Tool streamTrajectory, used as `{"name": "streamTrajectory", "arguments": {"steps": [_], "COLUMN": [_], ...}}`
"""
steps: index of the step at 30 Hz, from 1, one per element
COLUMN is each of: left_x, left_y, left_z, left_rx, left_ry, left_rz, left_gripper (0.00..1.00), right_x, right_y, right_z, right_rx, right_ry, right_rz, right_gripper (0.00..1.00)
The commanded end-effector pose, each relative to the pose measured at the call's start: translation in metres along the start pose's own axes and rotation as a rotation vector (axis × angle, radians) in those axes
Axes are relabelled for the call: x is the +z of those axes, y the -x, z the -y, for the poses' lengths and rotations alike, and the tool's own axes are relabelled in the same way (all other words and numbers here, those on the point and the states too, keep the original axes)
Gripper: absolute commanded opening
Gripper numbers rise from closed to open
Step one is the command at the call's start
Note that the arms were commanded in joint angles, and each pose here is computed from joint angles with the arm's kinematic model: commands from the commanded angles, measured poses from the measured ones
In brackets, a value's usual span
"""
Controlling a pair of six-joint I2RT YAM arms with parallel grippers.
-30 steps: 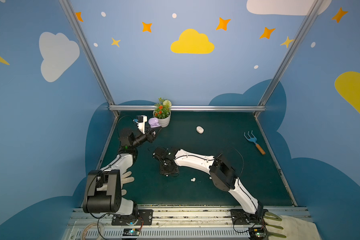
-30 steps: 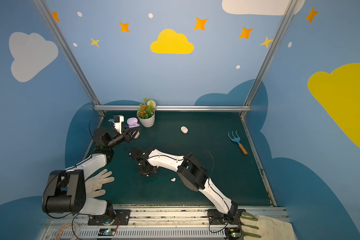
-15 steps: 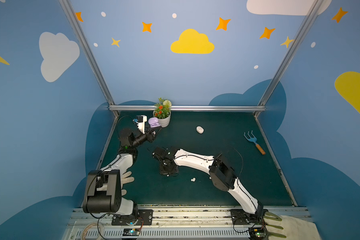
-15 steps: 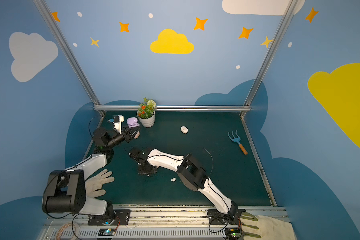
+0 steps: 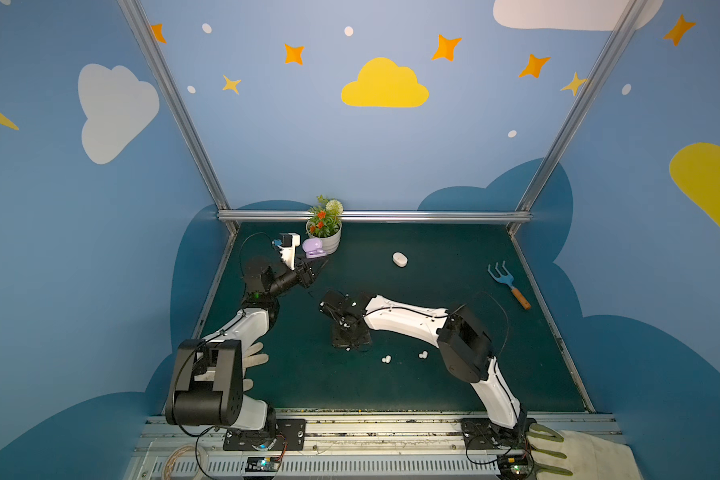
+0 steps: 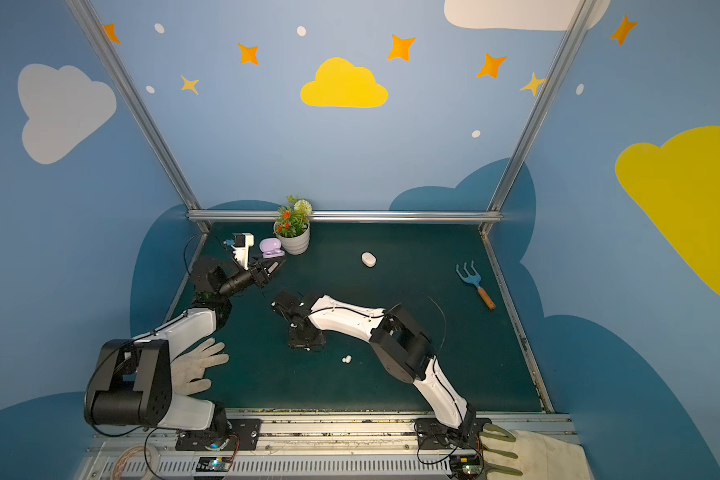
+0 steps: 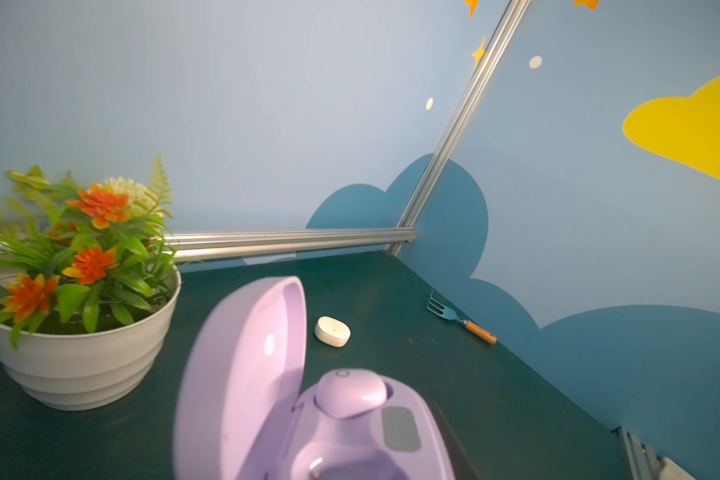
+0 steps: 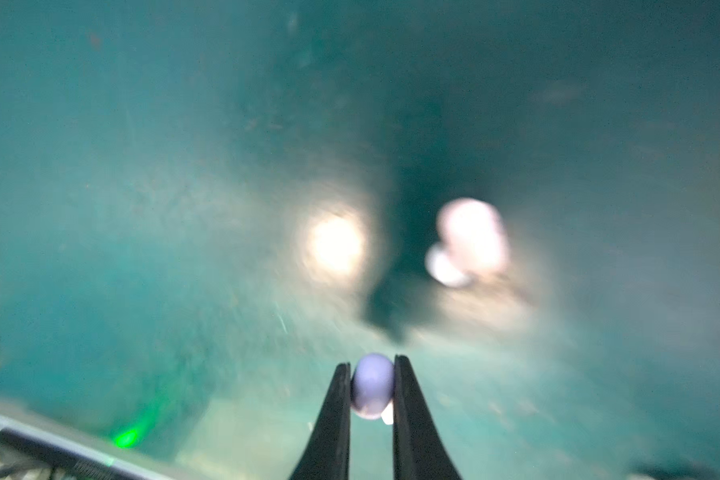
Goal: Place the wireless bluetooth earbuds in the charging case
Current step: 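Lift the earbud and carry it with the right gripper to the case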
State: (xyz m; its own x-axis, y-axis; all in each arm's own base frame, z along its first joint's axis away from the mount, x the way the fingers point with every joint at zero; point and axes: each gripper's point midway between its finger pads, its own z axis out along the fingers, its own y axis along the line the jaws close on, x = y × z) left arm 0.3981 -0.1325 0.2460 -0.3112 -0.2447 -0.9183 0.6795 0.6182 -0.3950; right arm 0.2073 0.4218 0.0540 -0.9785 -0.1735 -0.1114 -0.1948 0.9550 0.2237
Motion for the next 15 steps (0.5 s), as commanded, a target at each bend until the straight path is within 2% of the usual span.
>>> {"name": "streamTrajectory", "arguments": {"steps": [1, 7, 15], "left_x": [0.002, 0.012, 0.019], "left_y": [-0.004, -0.018, -0.035], "left_z": [0.013, 0.034, 0.070], "left_rx": [0.026, 0.036, 0.048], "left_ry": [-0.034, -0.091, -0.178], "left_rz": [-0.017, -0.068, -0.121], "left_gripper": [0.24, 0.24, 0.25], "right_x": [-0.036, -0.074, -0.139], "right_y": [0.013, 0.021, 0.033], "right_z": [0.004, 0.020, 0.041], "right_rx": [0.015, 0.069, 0.073], "right_ry": [0.069, 0.216, 0.348], "right_rz": [0.077, 0.153, 0.266], "right_gripper": [0.13, 0.14, 0.14]}}
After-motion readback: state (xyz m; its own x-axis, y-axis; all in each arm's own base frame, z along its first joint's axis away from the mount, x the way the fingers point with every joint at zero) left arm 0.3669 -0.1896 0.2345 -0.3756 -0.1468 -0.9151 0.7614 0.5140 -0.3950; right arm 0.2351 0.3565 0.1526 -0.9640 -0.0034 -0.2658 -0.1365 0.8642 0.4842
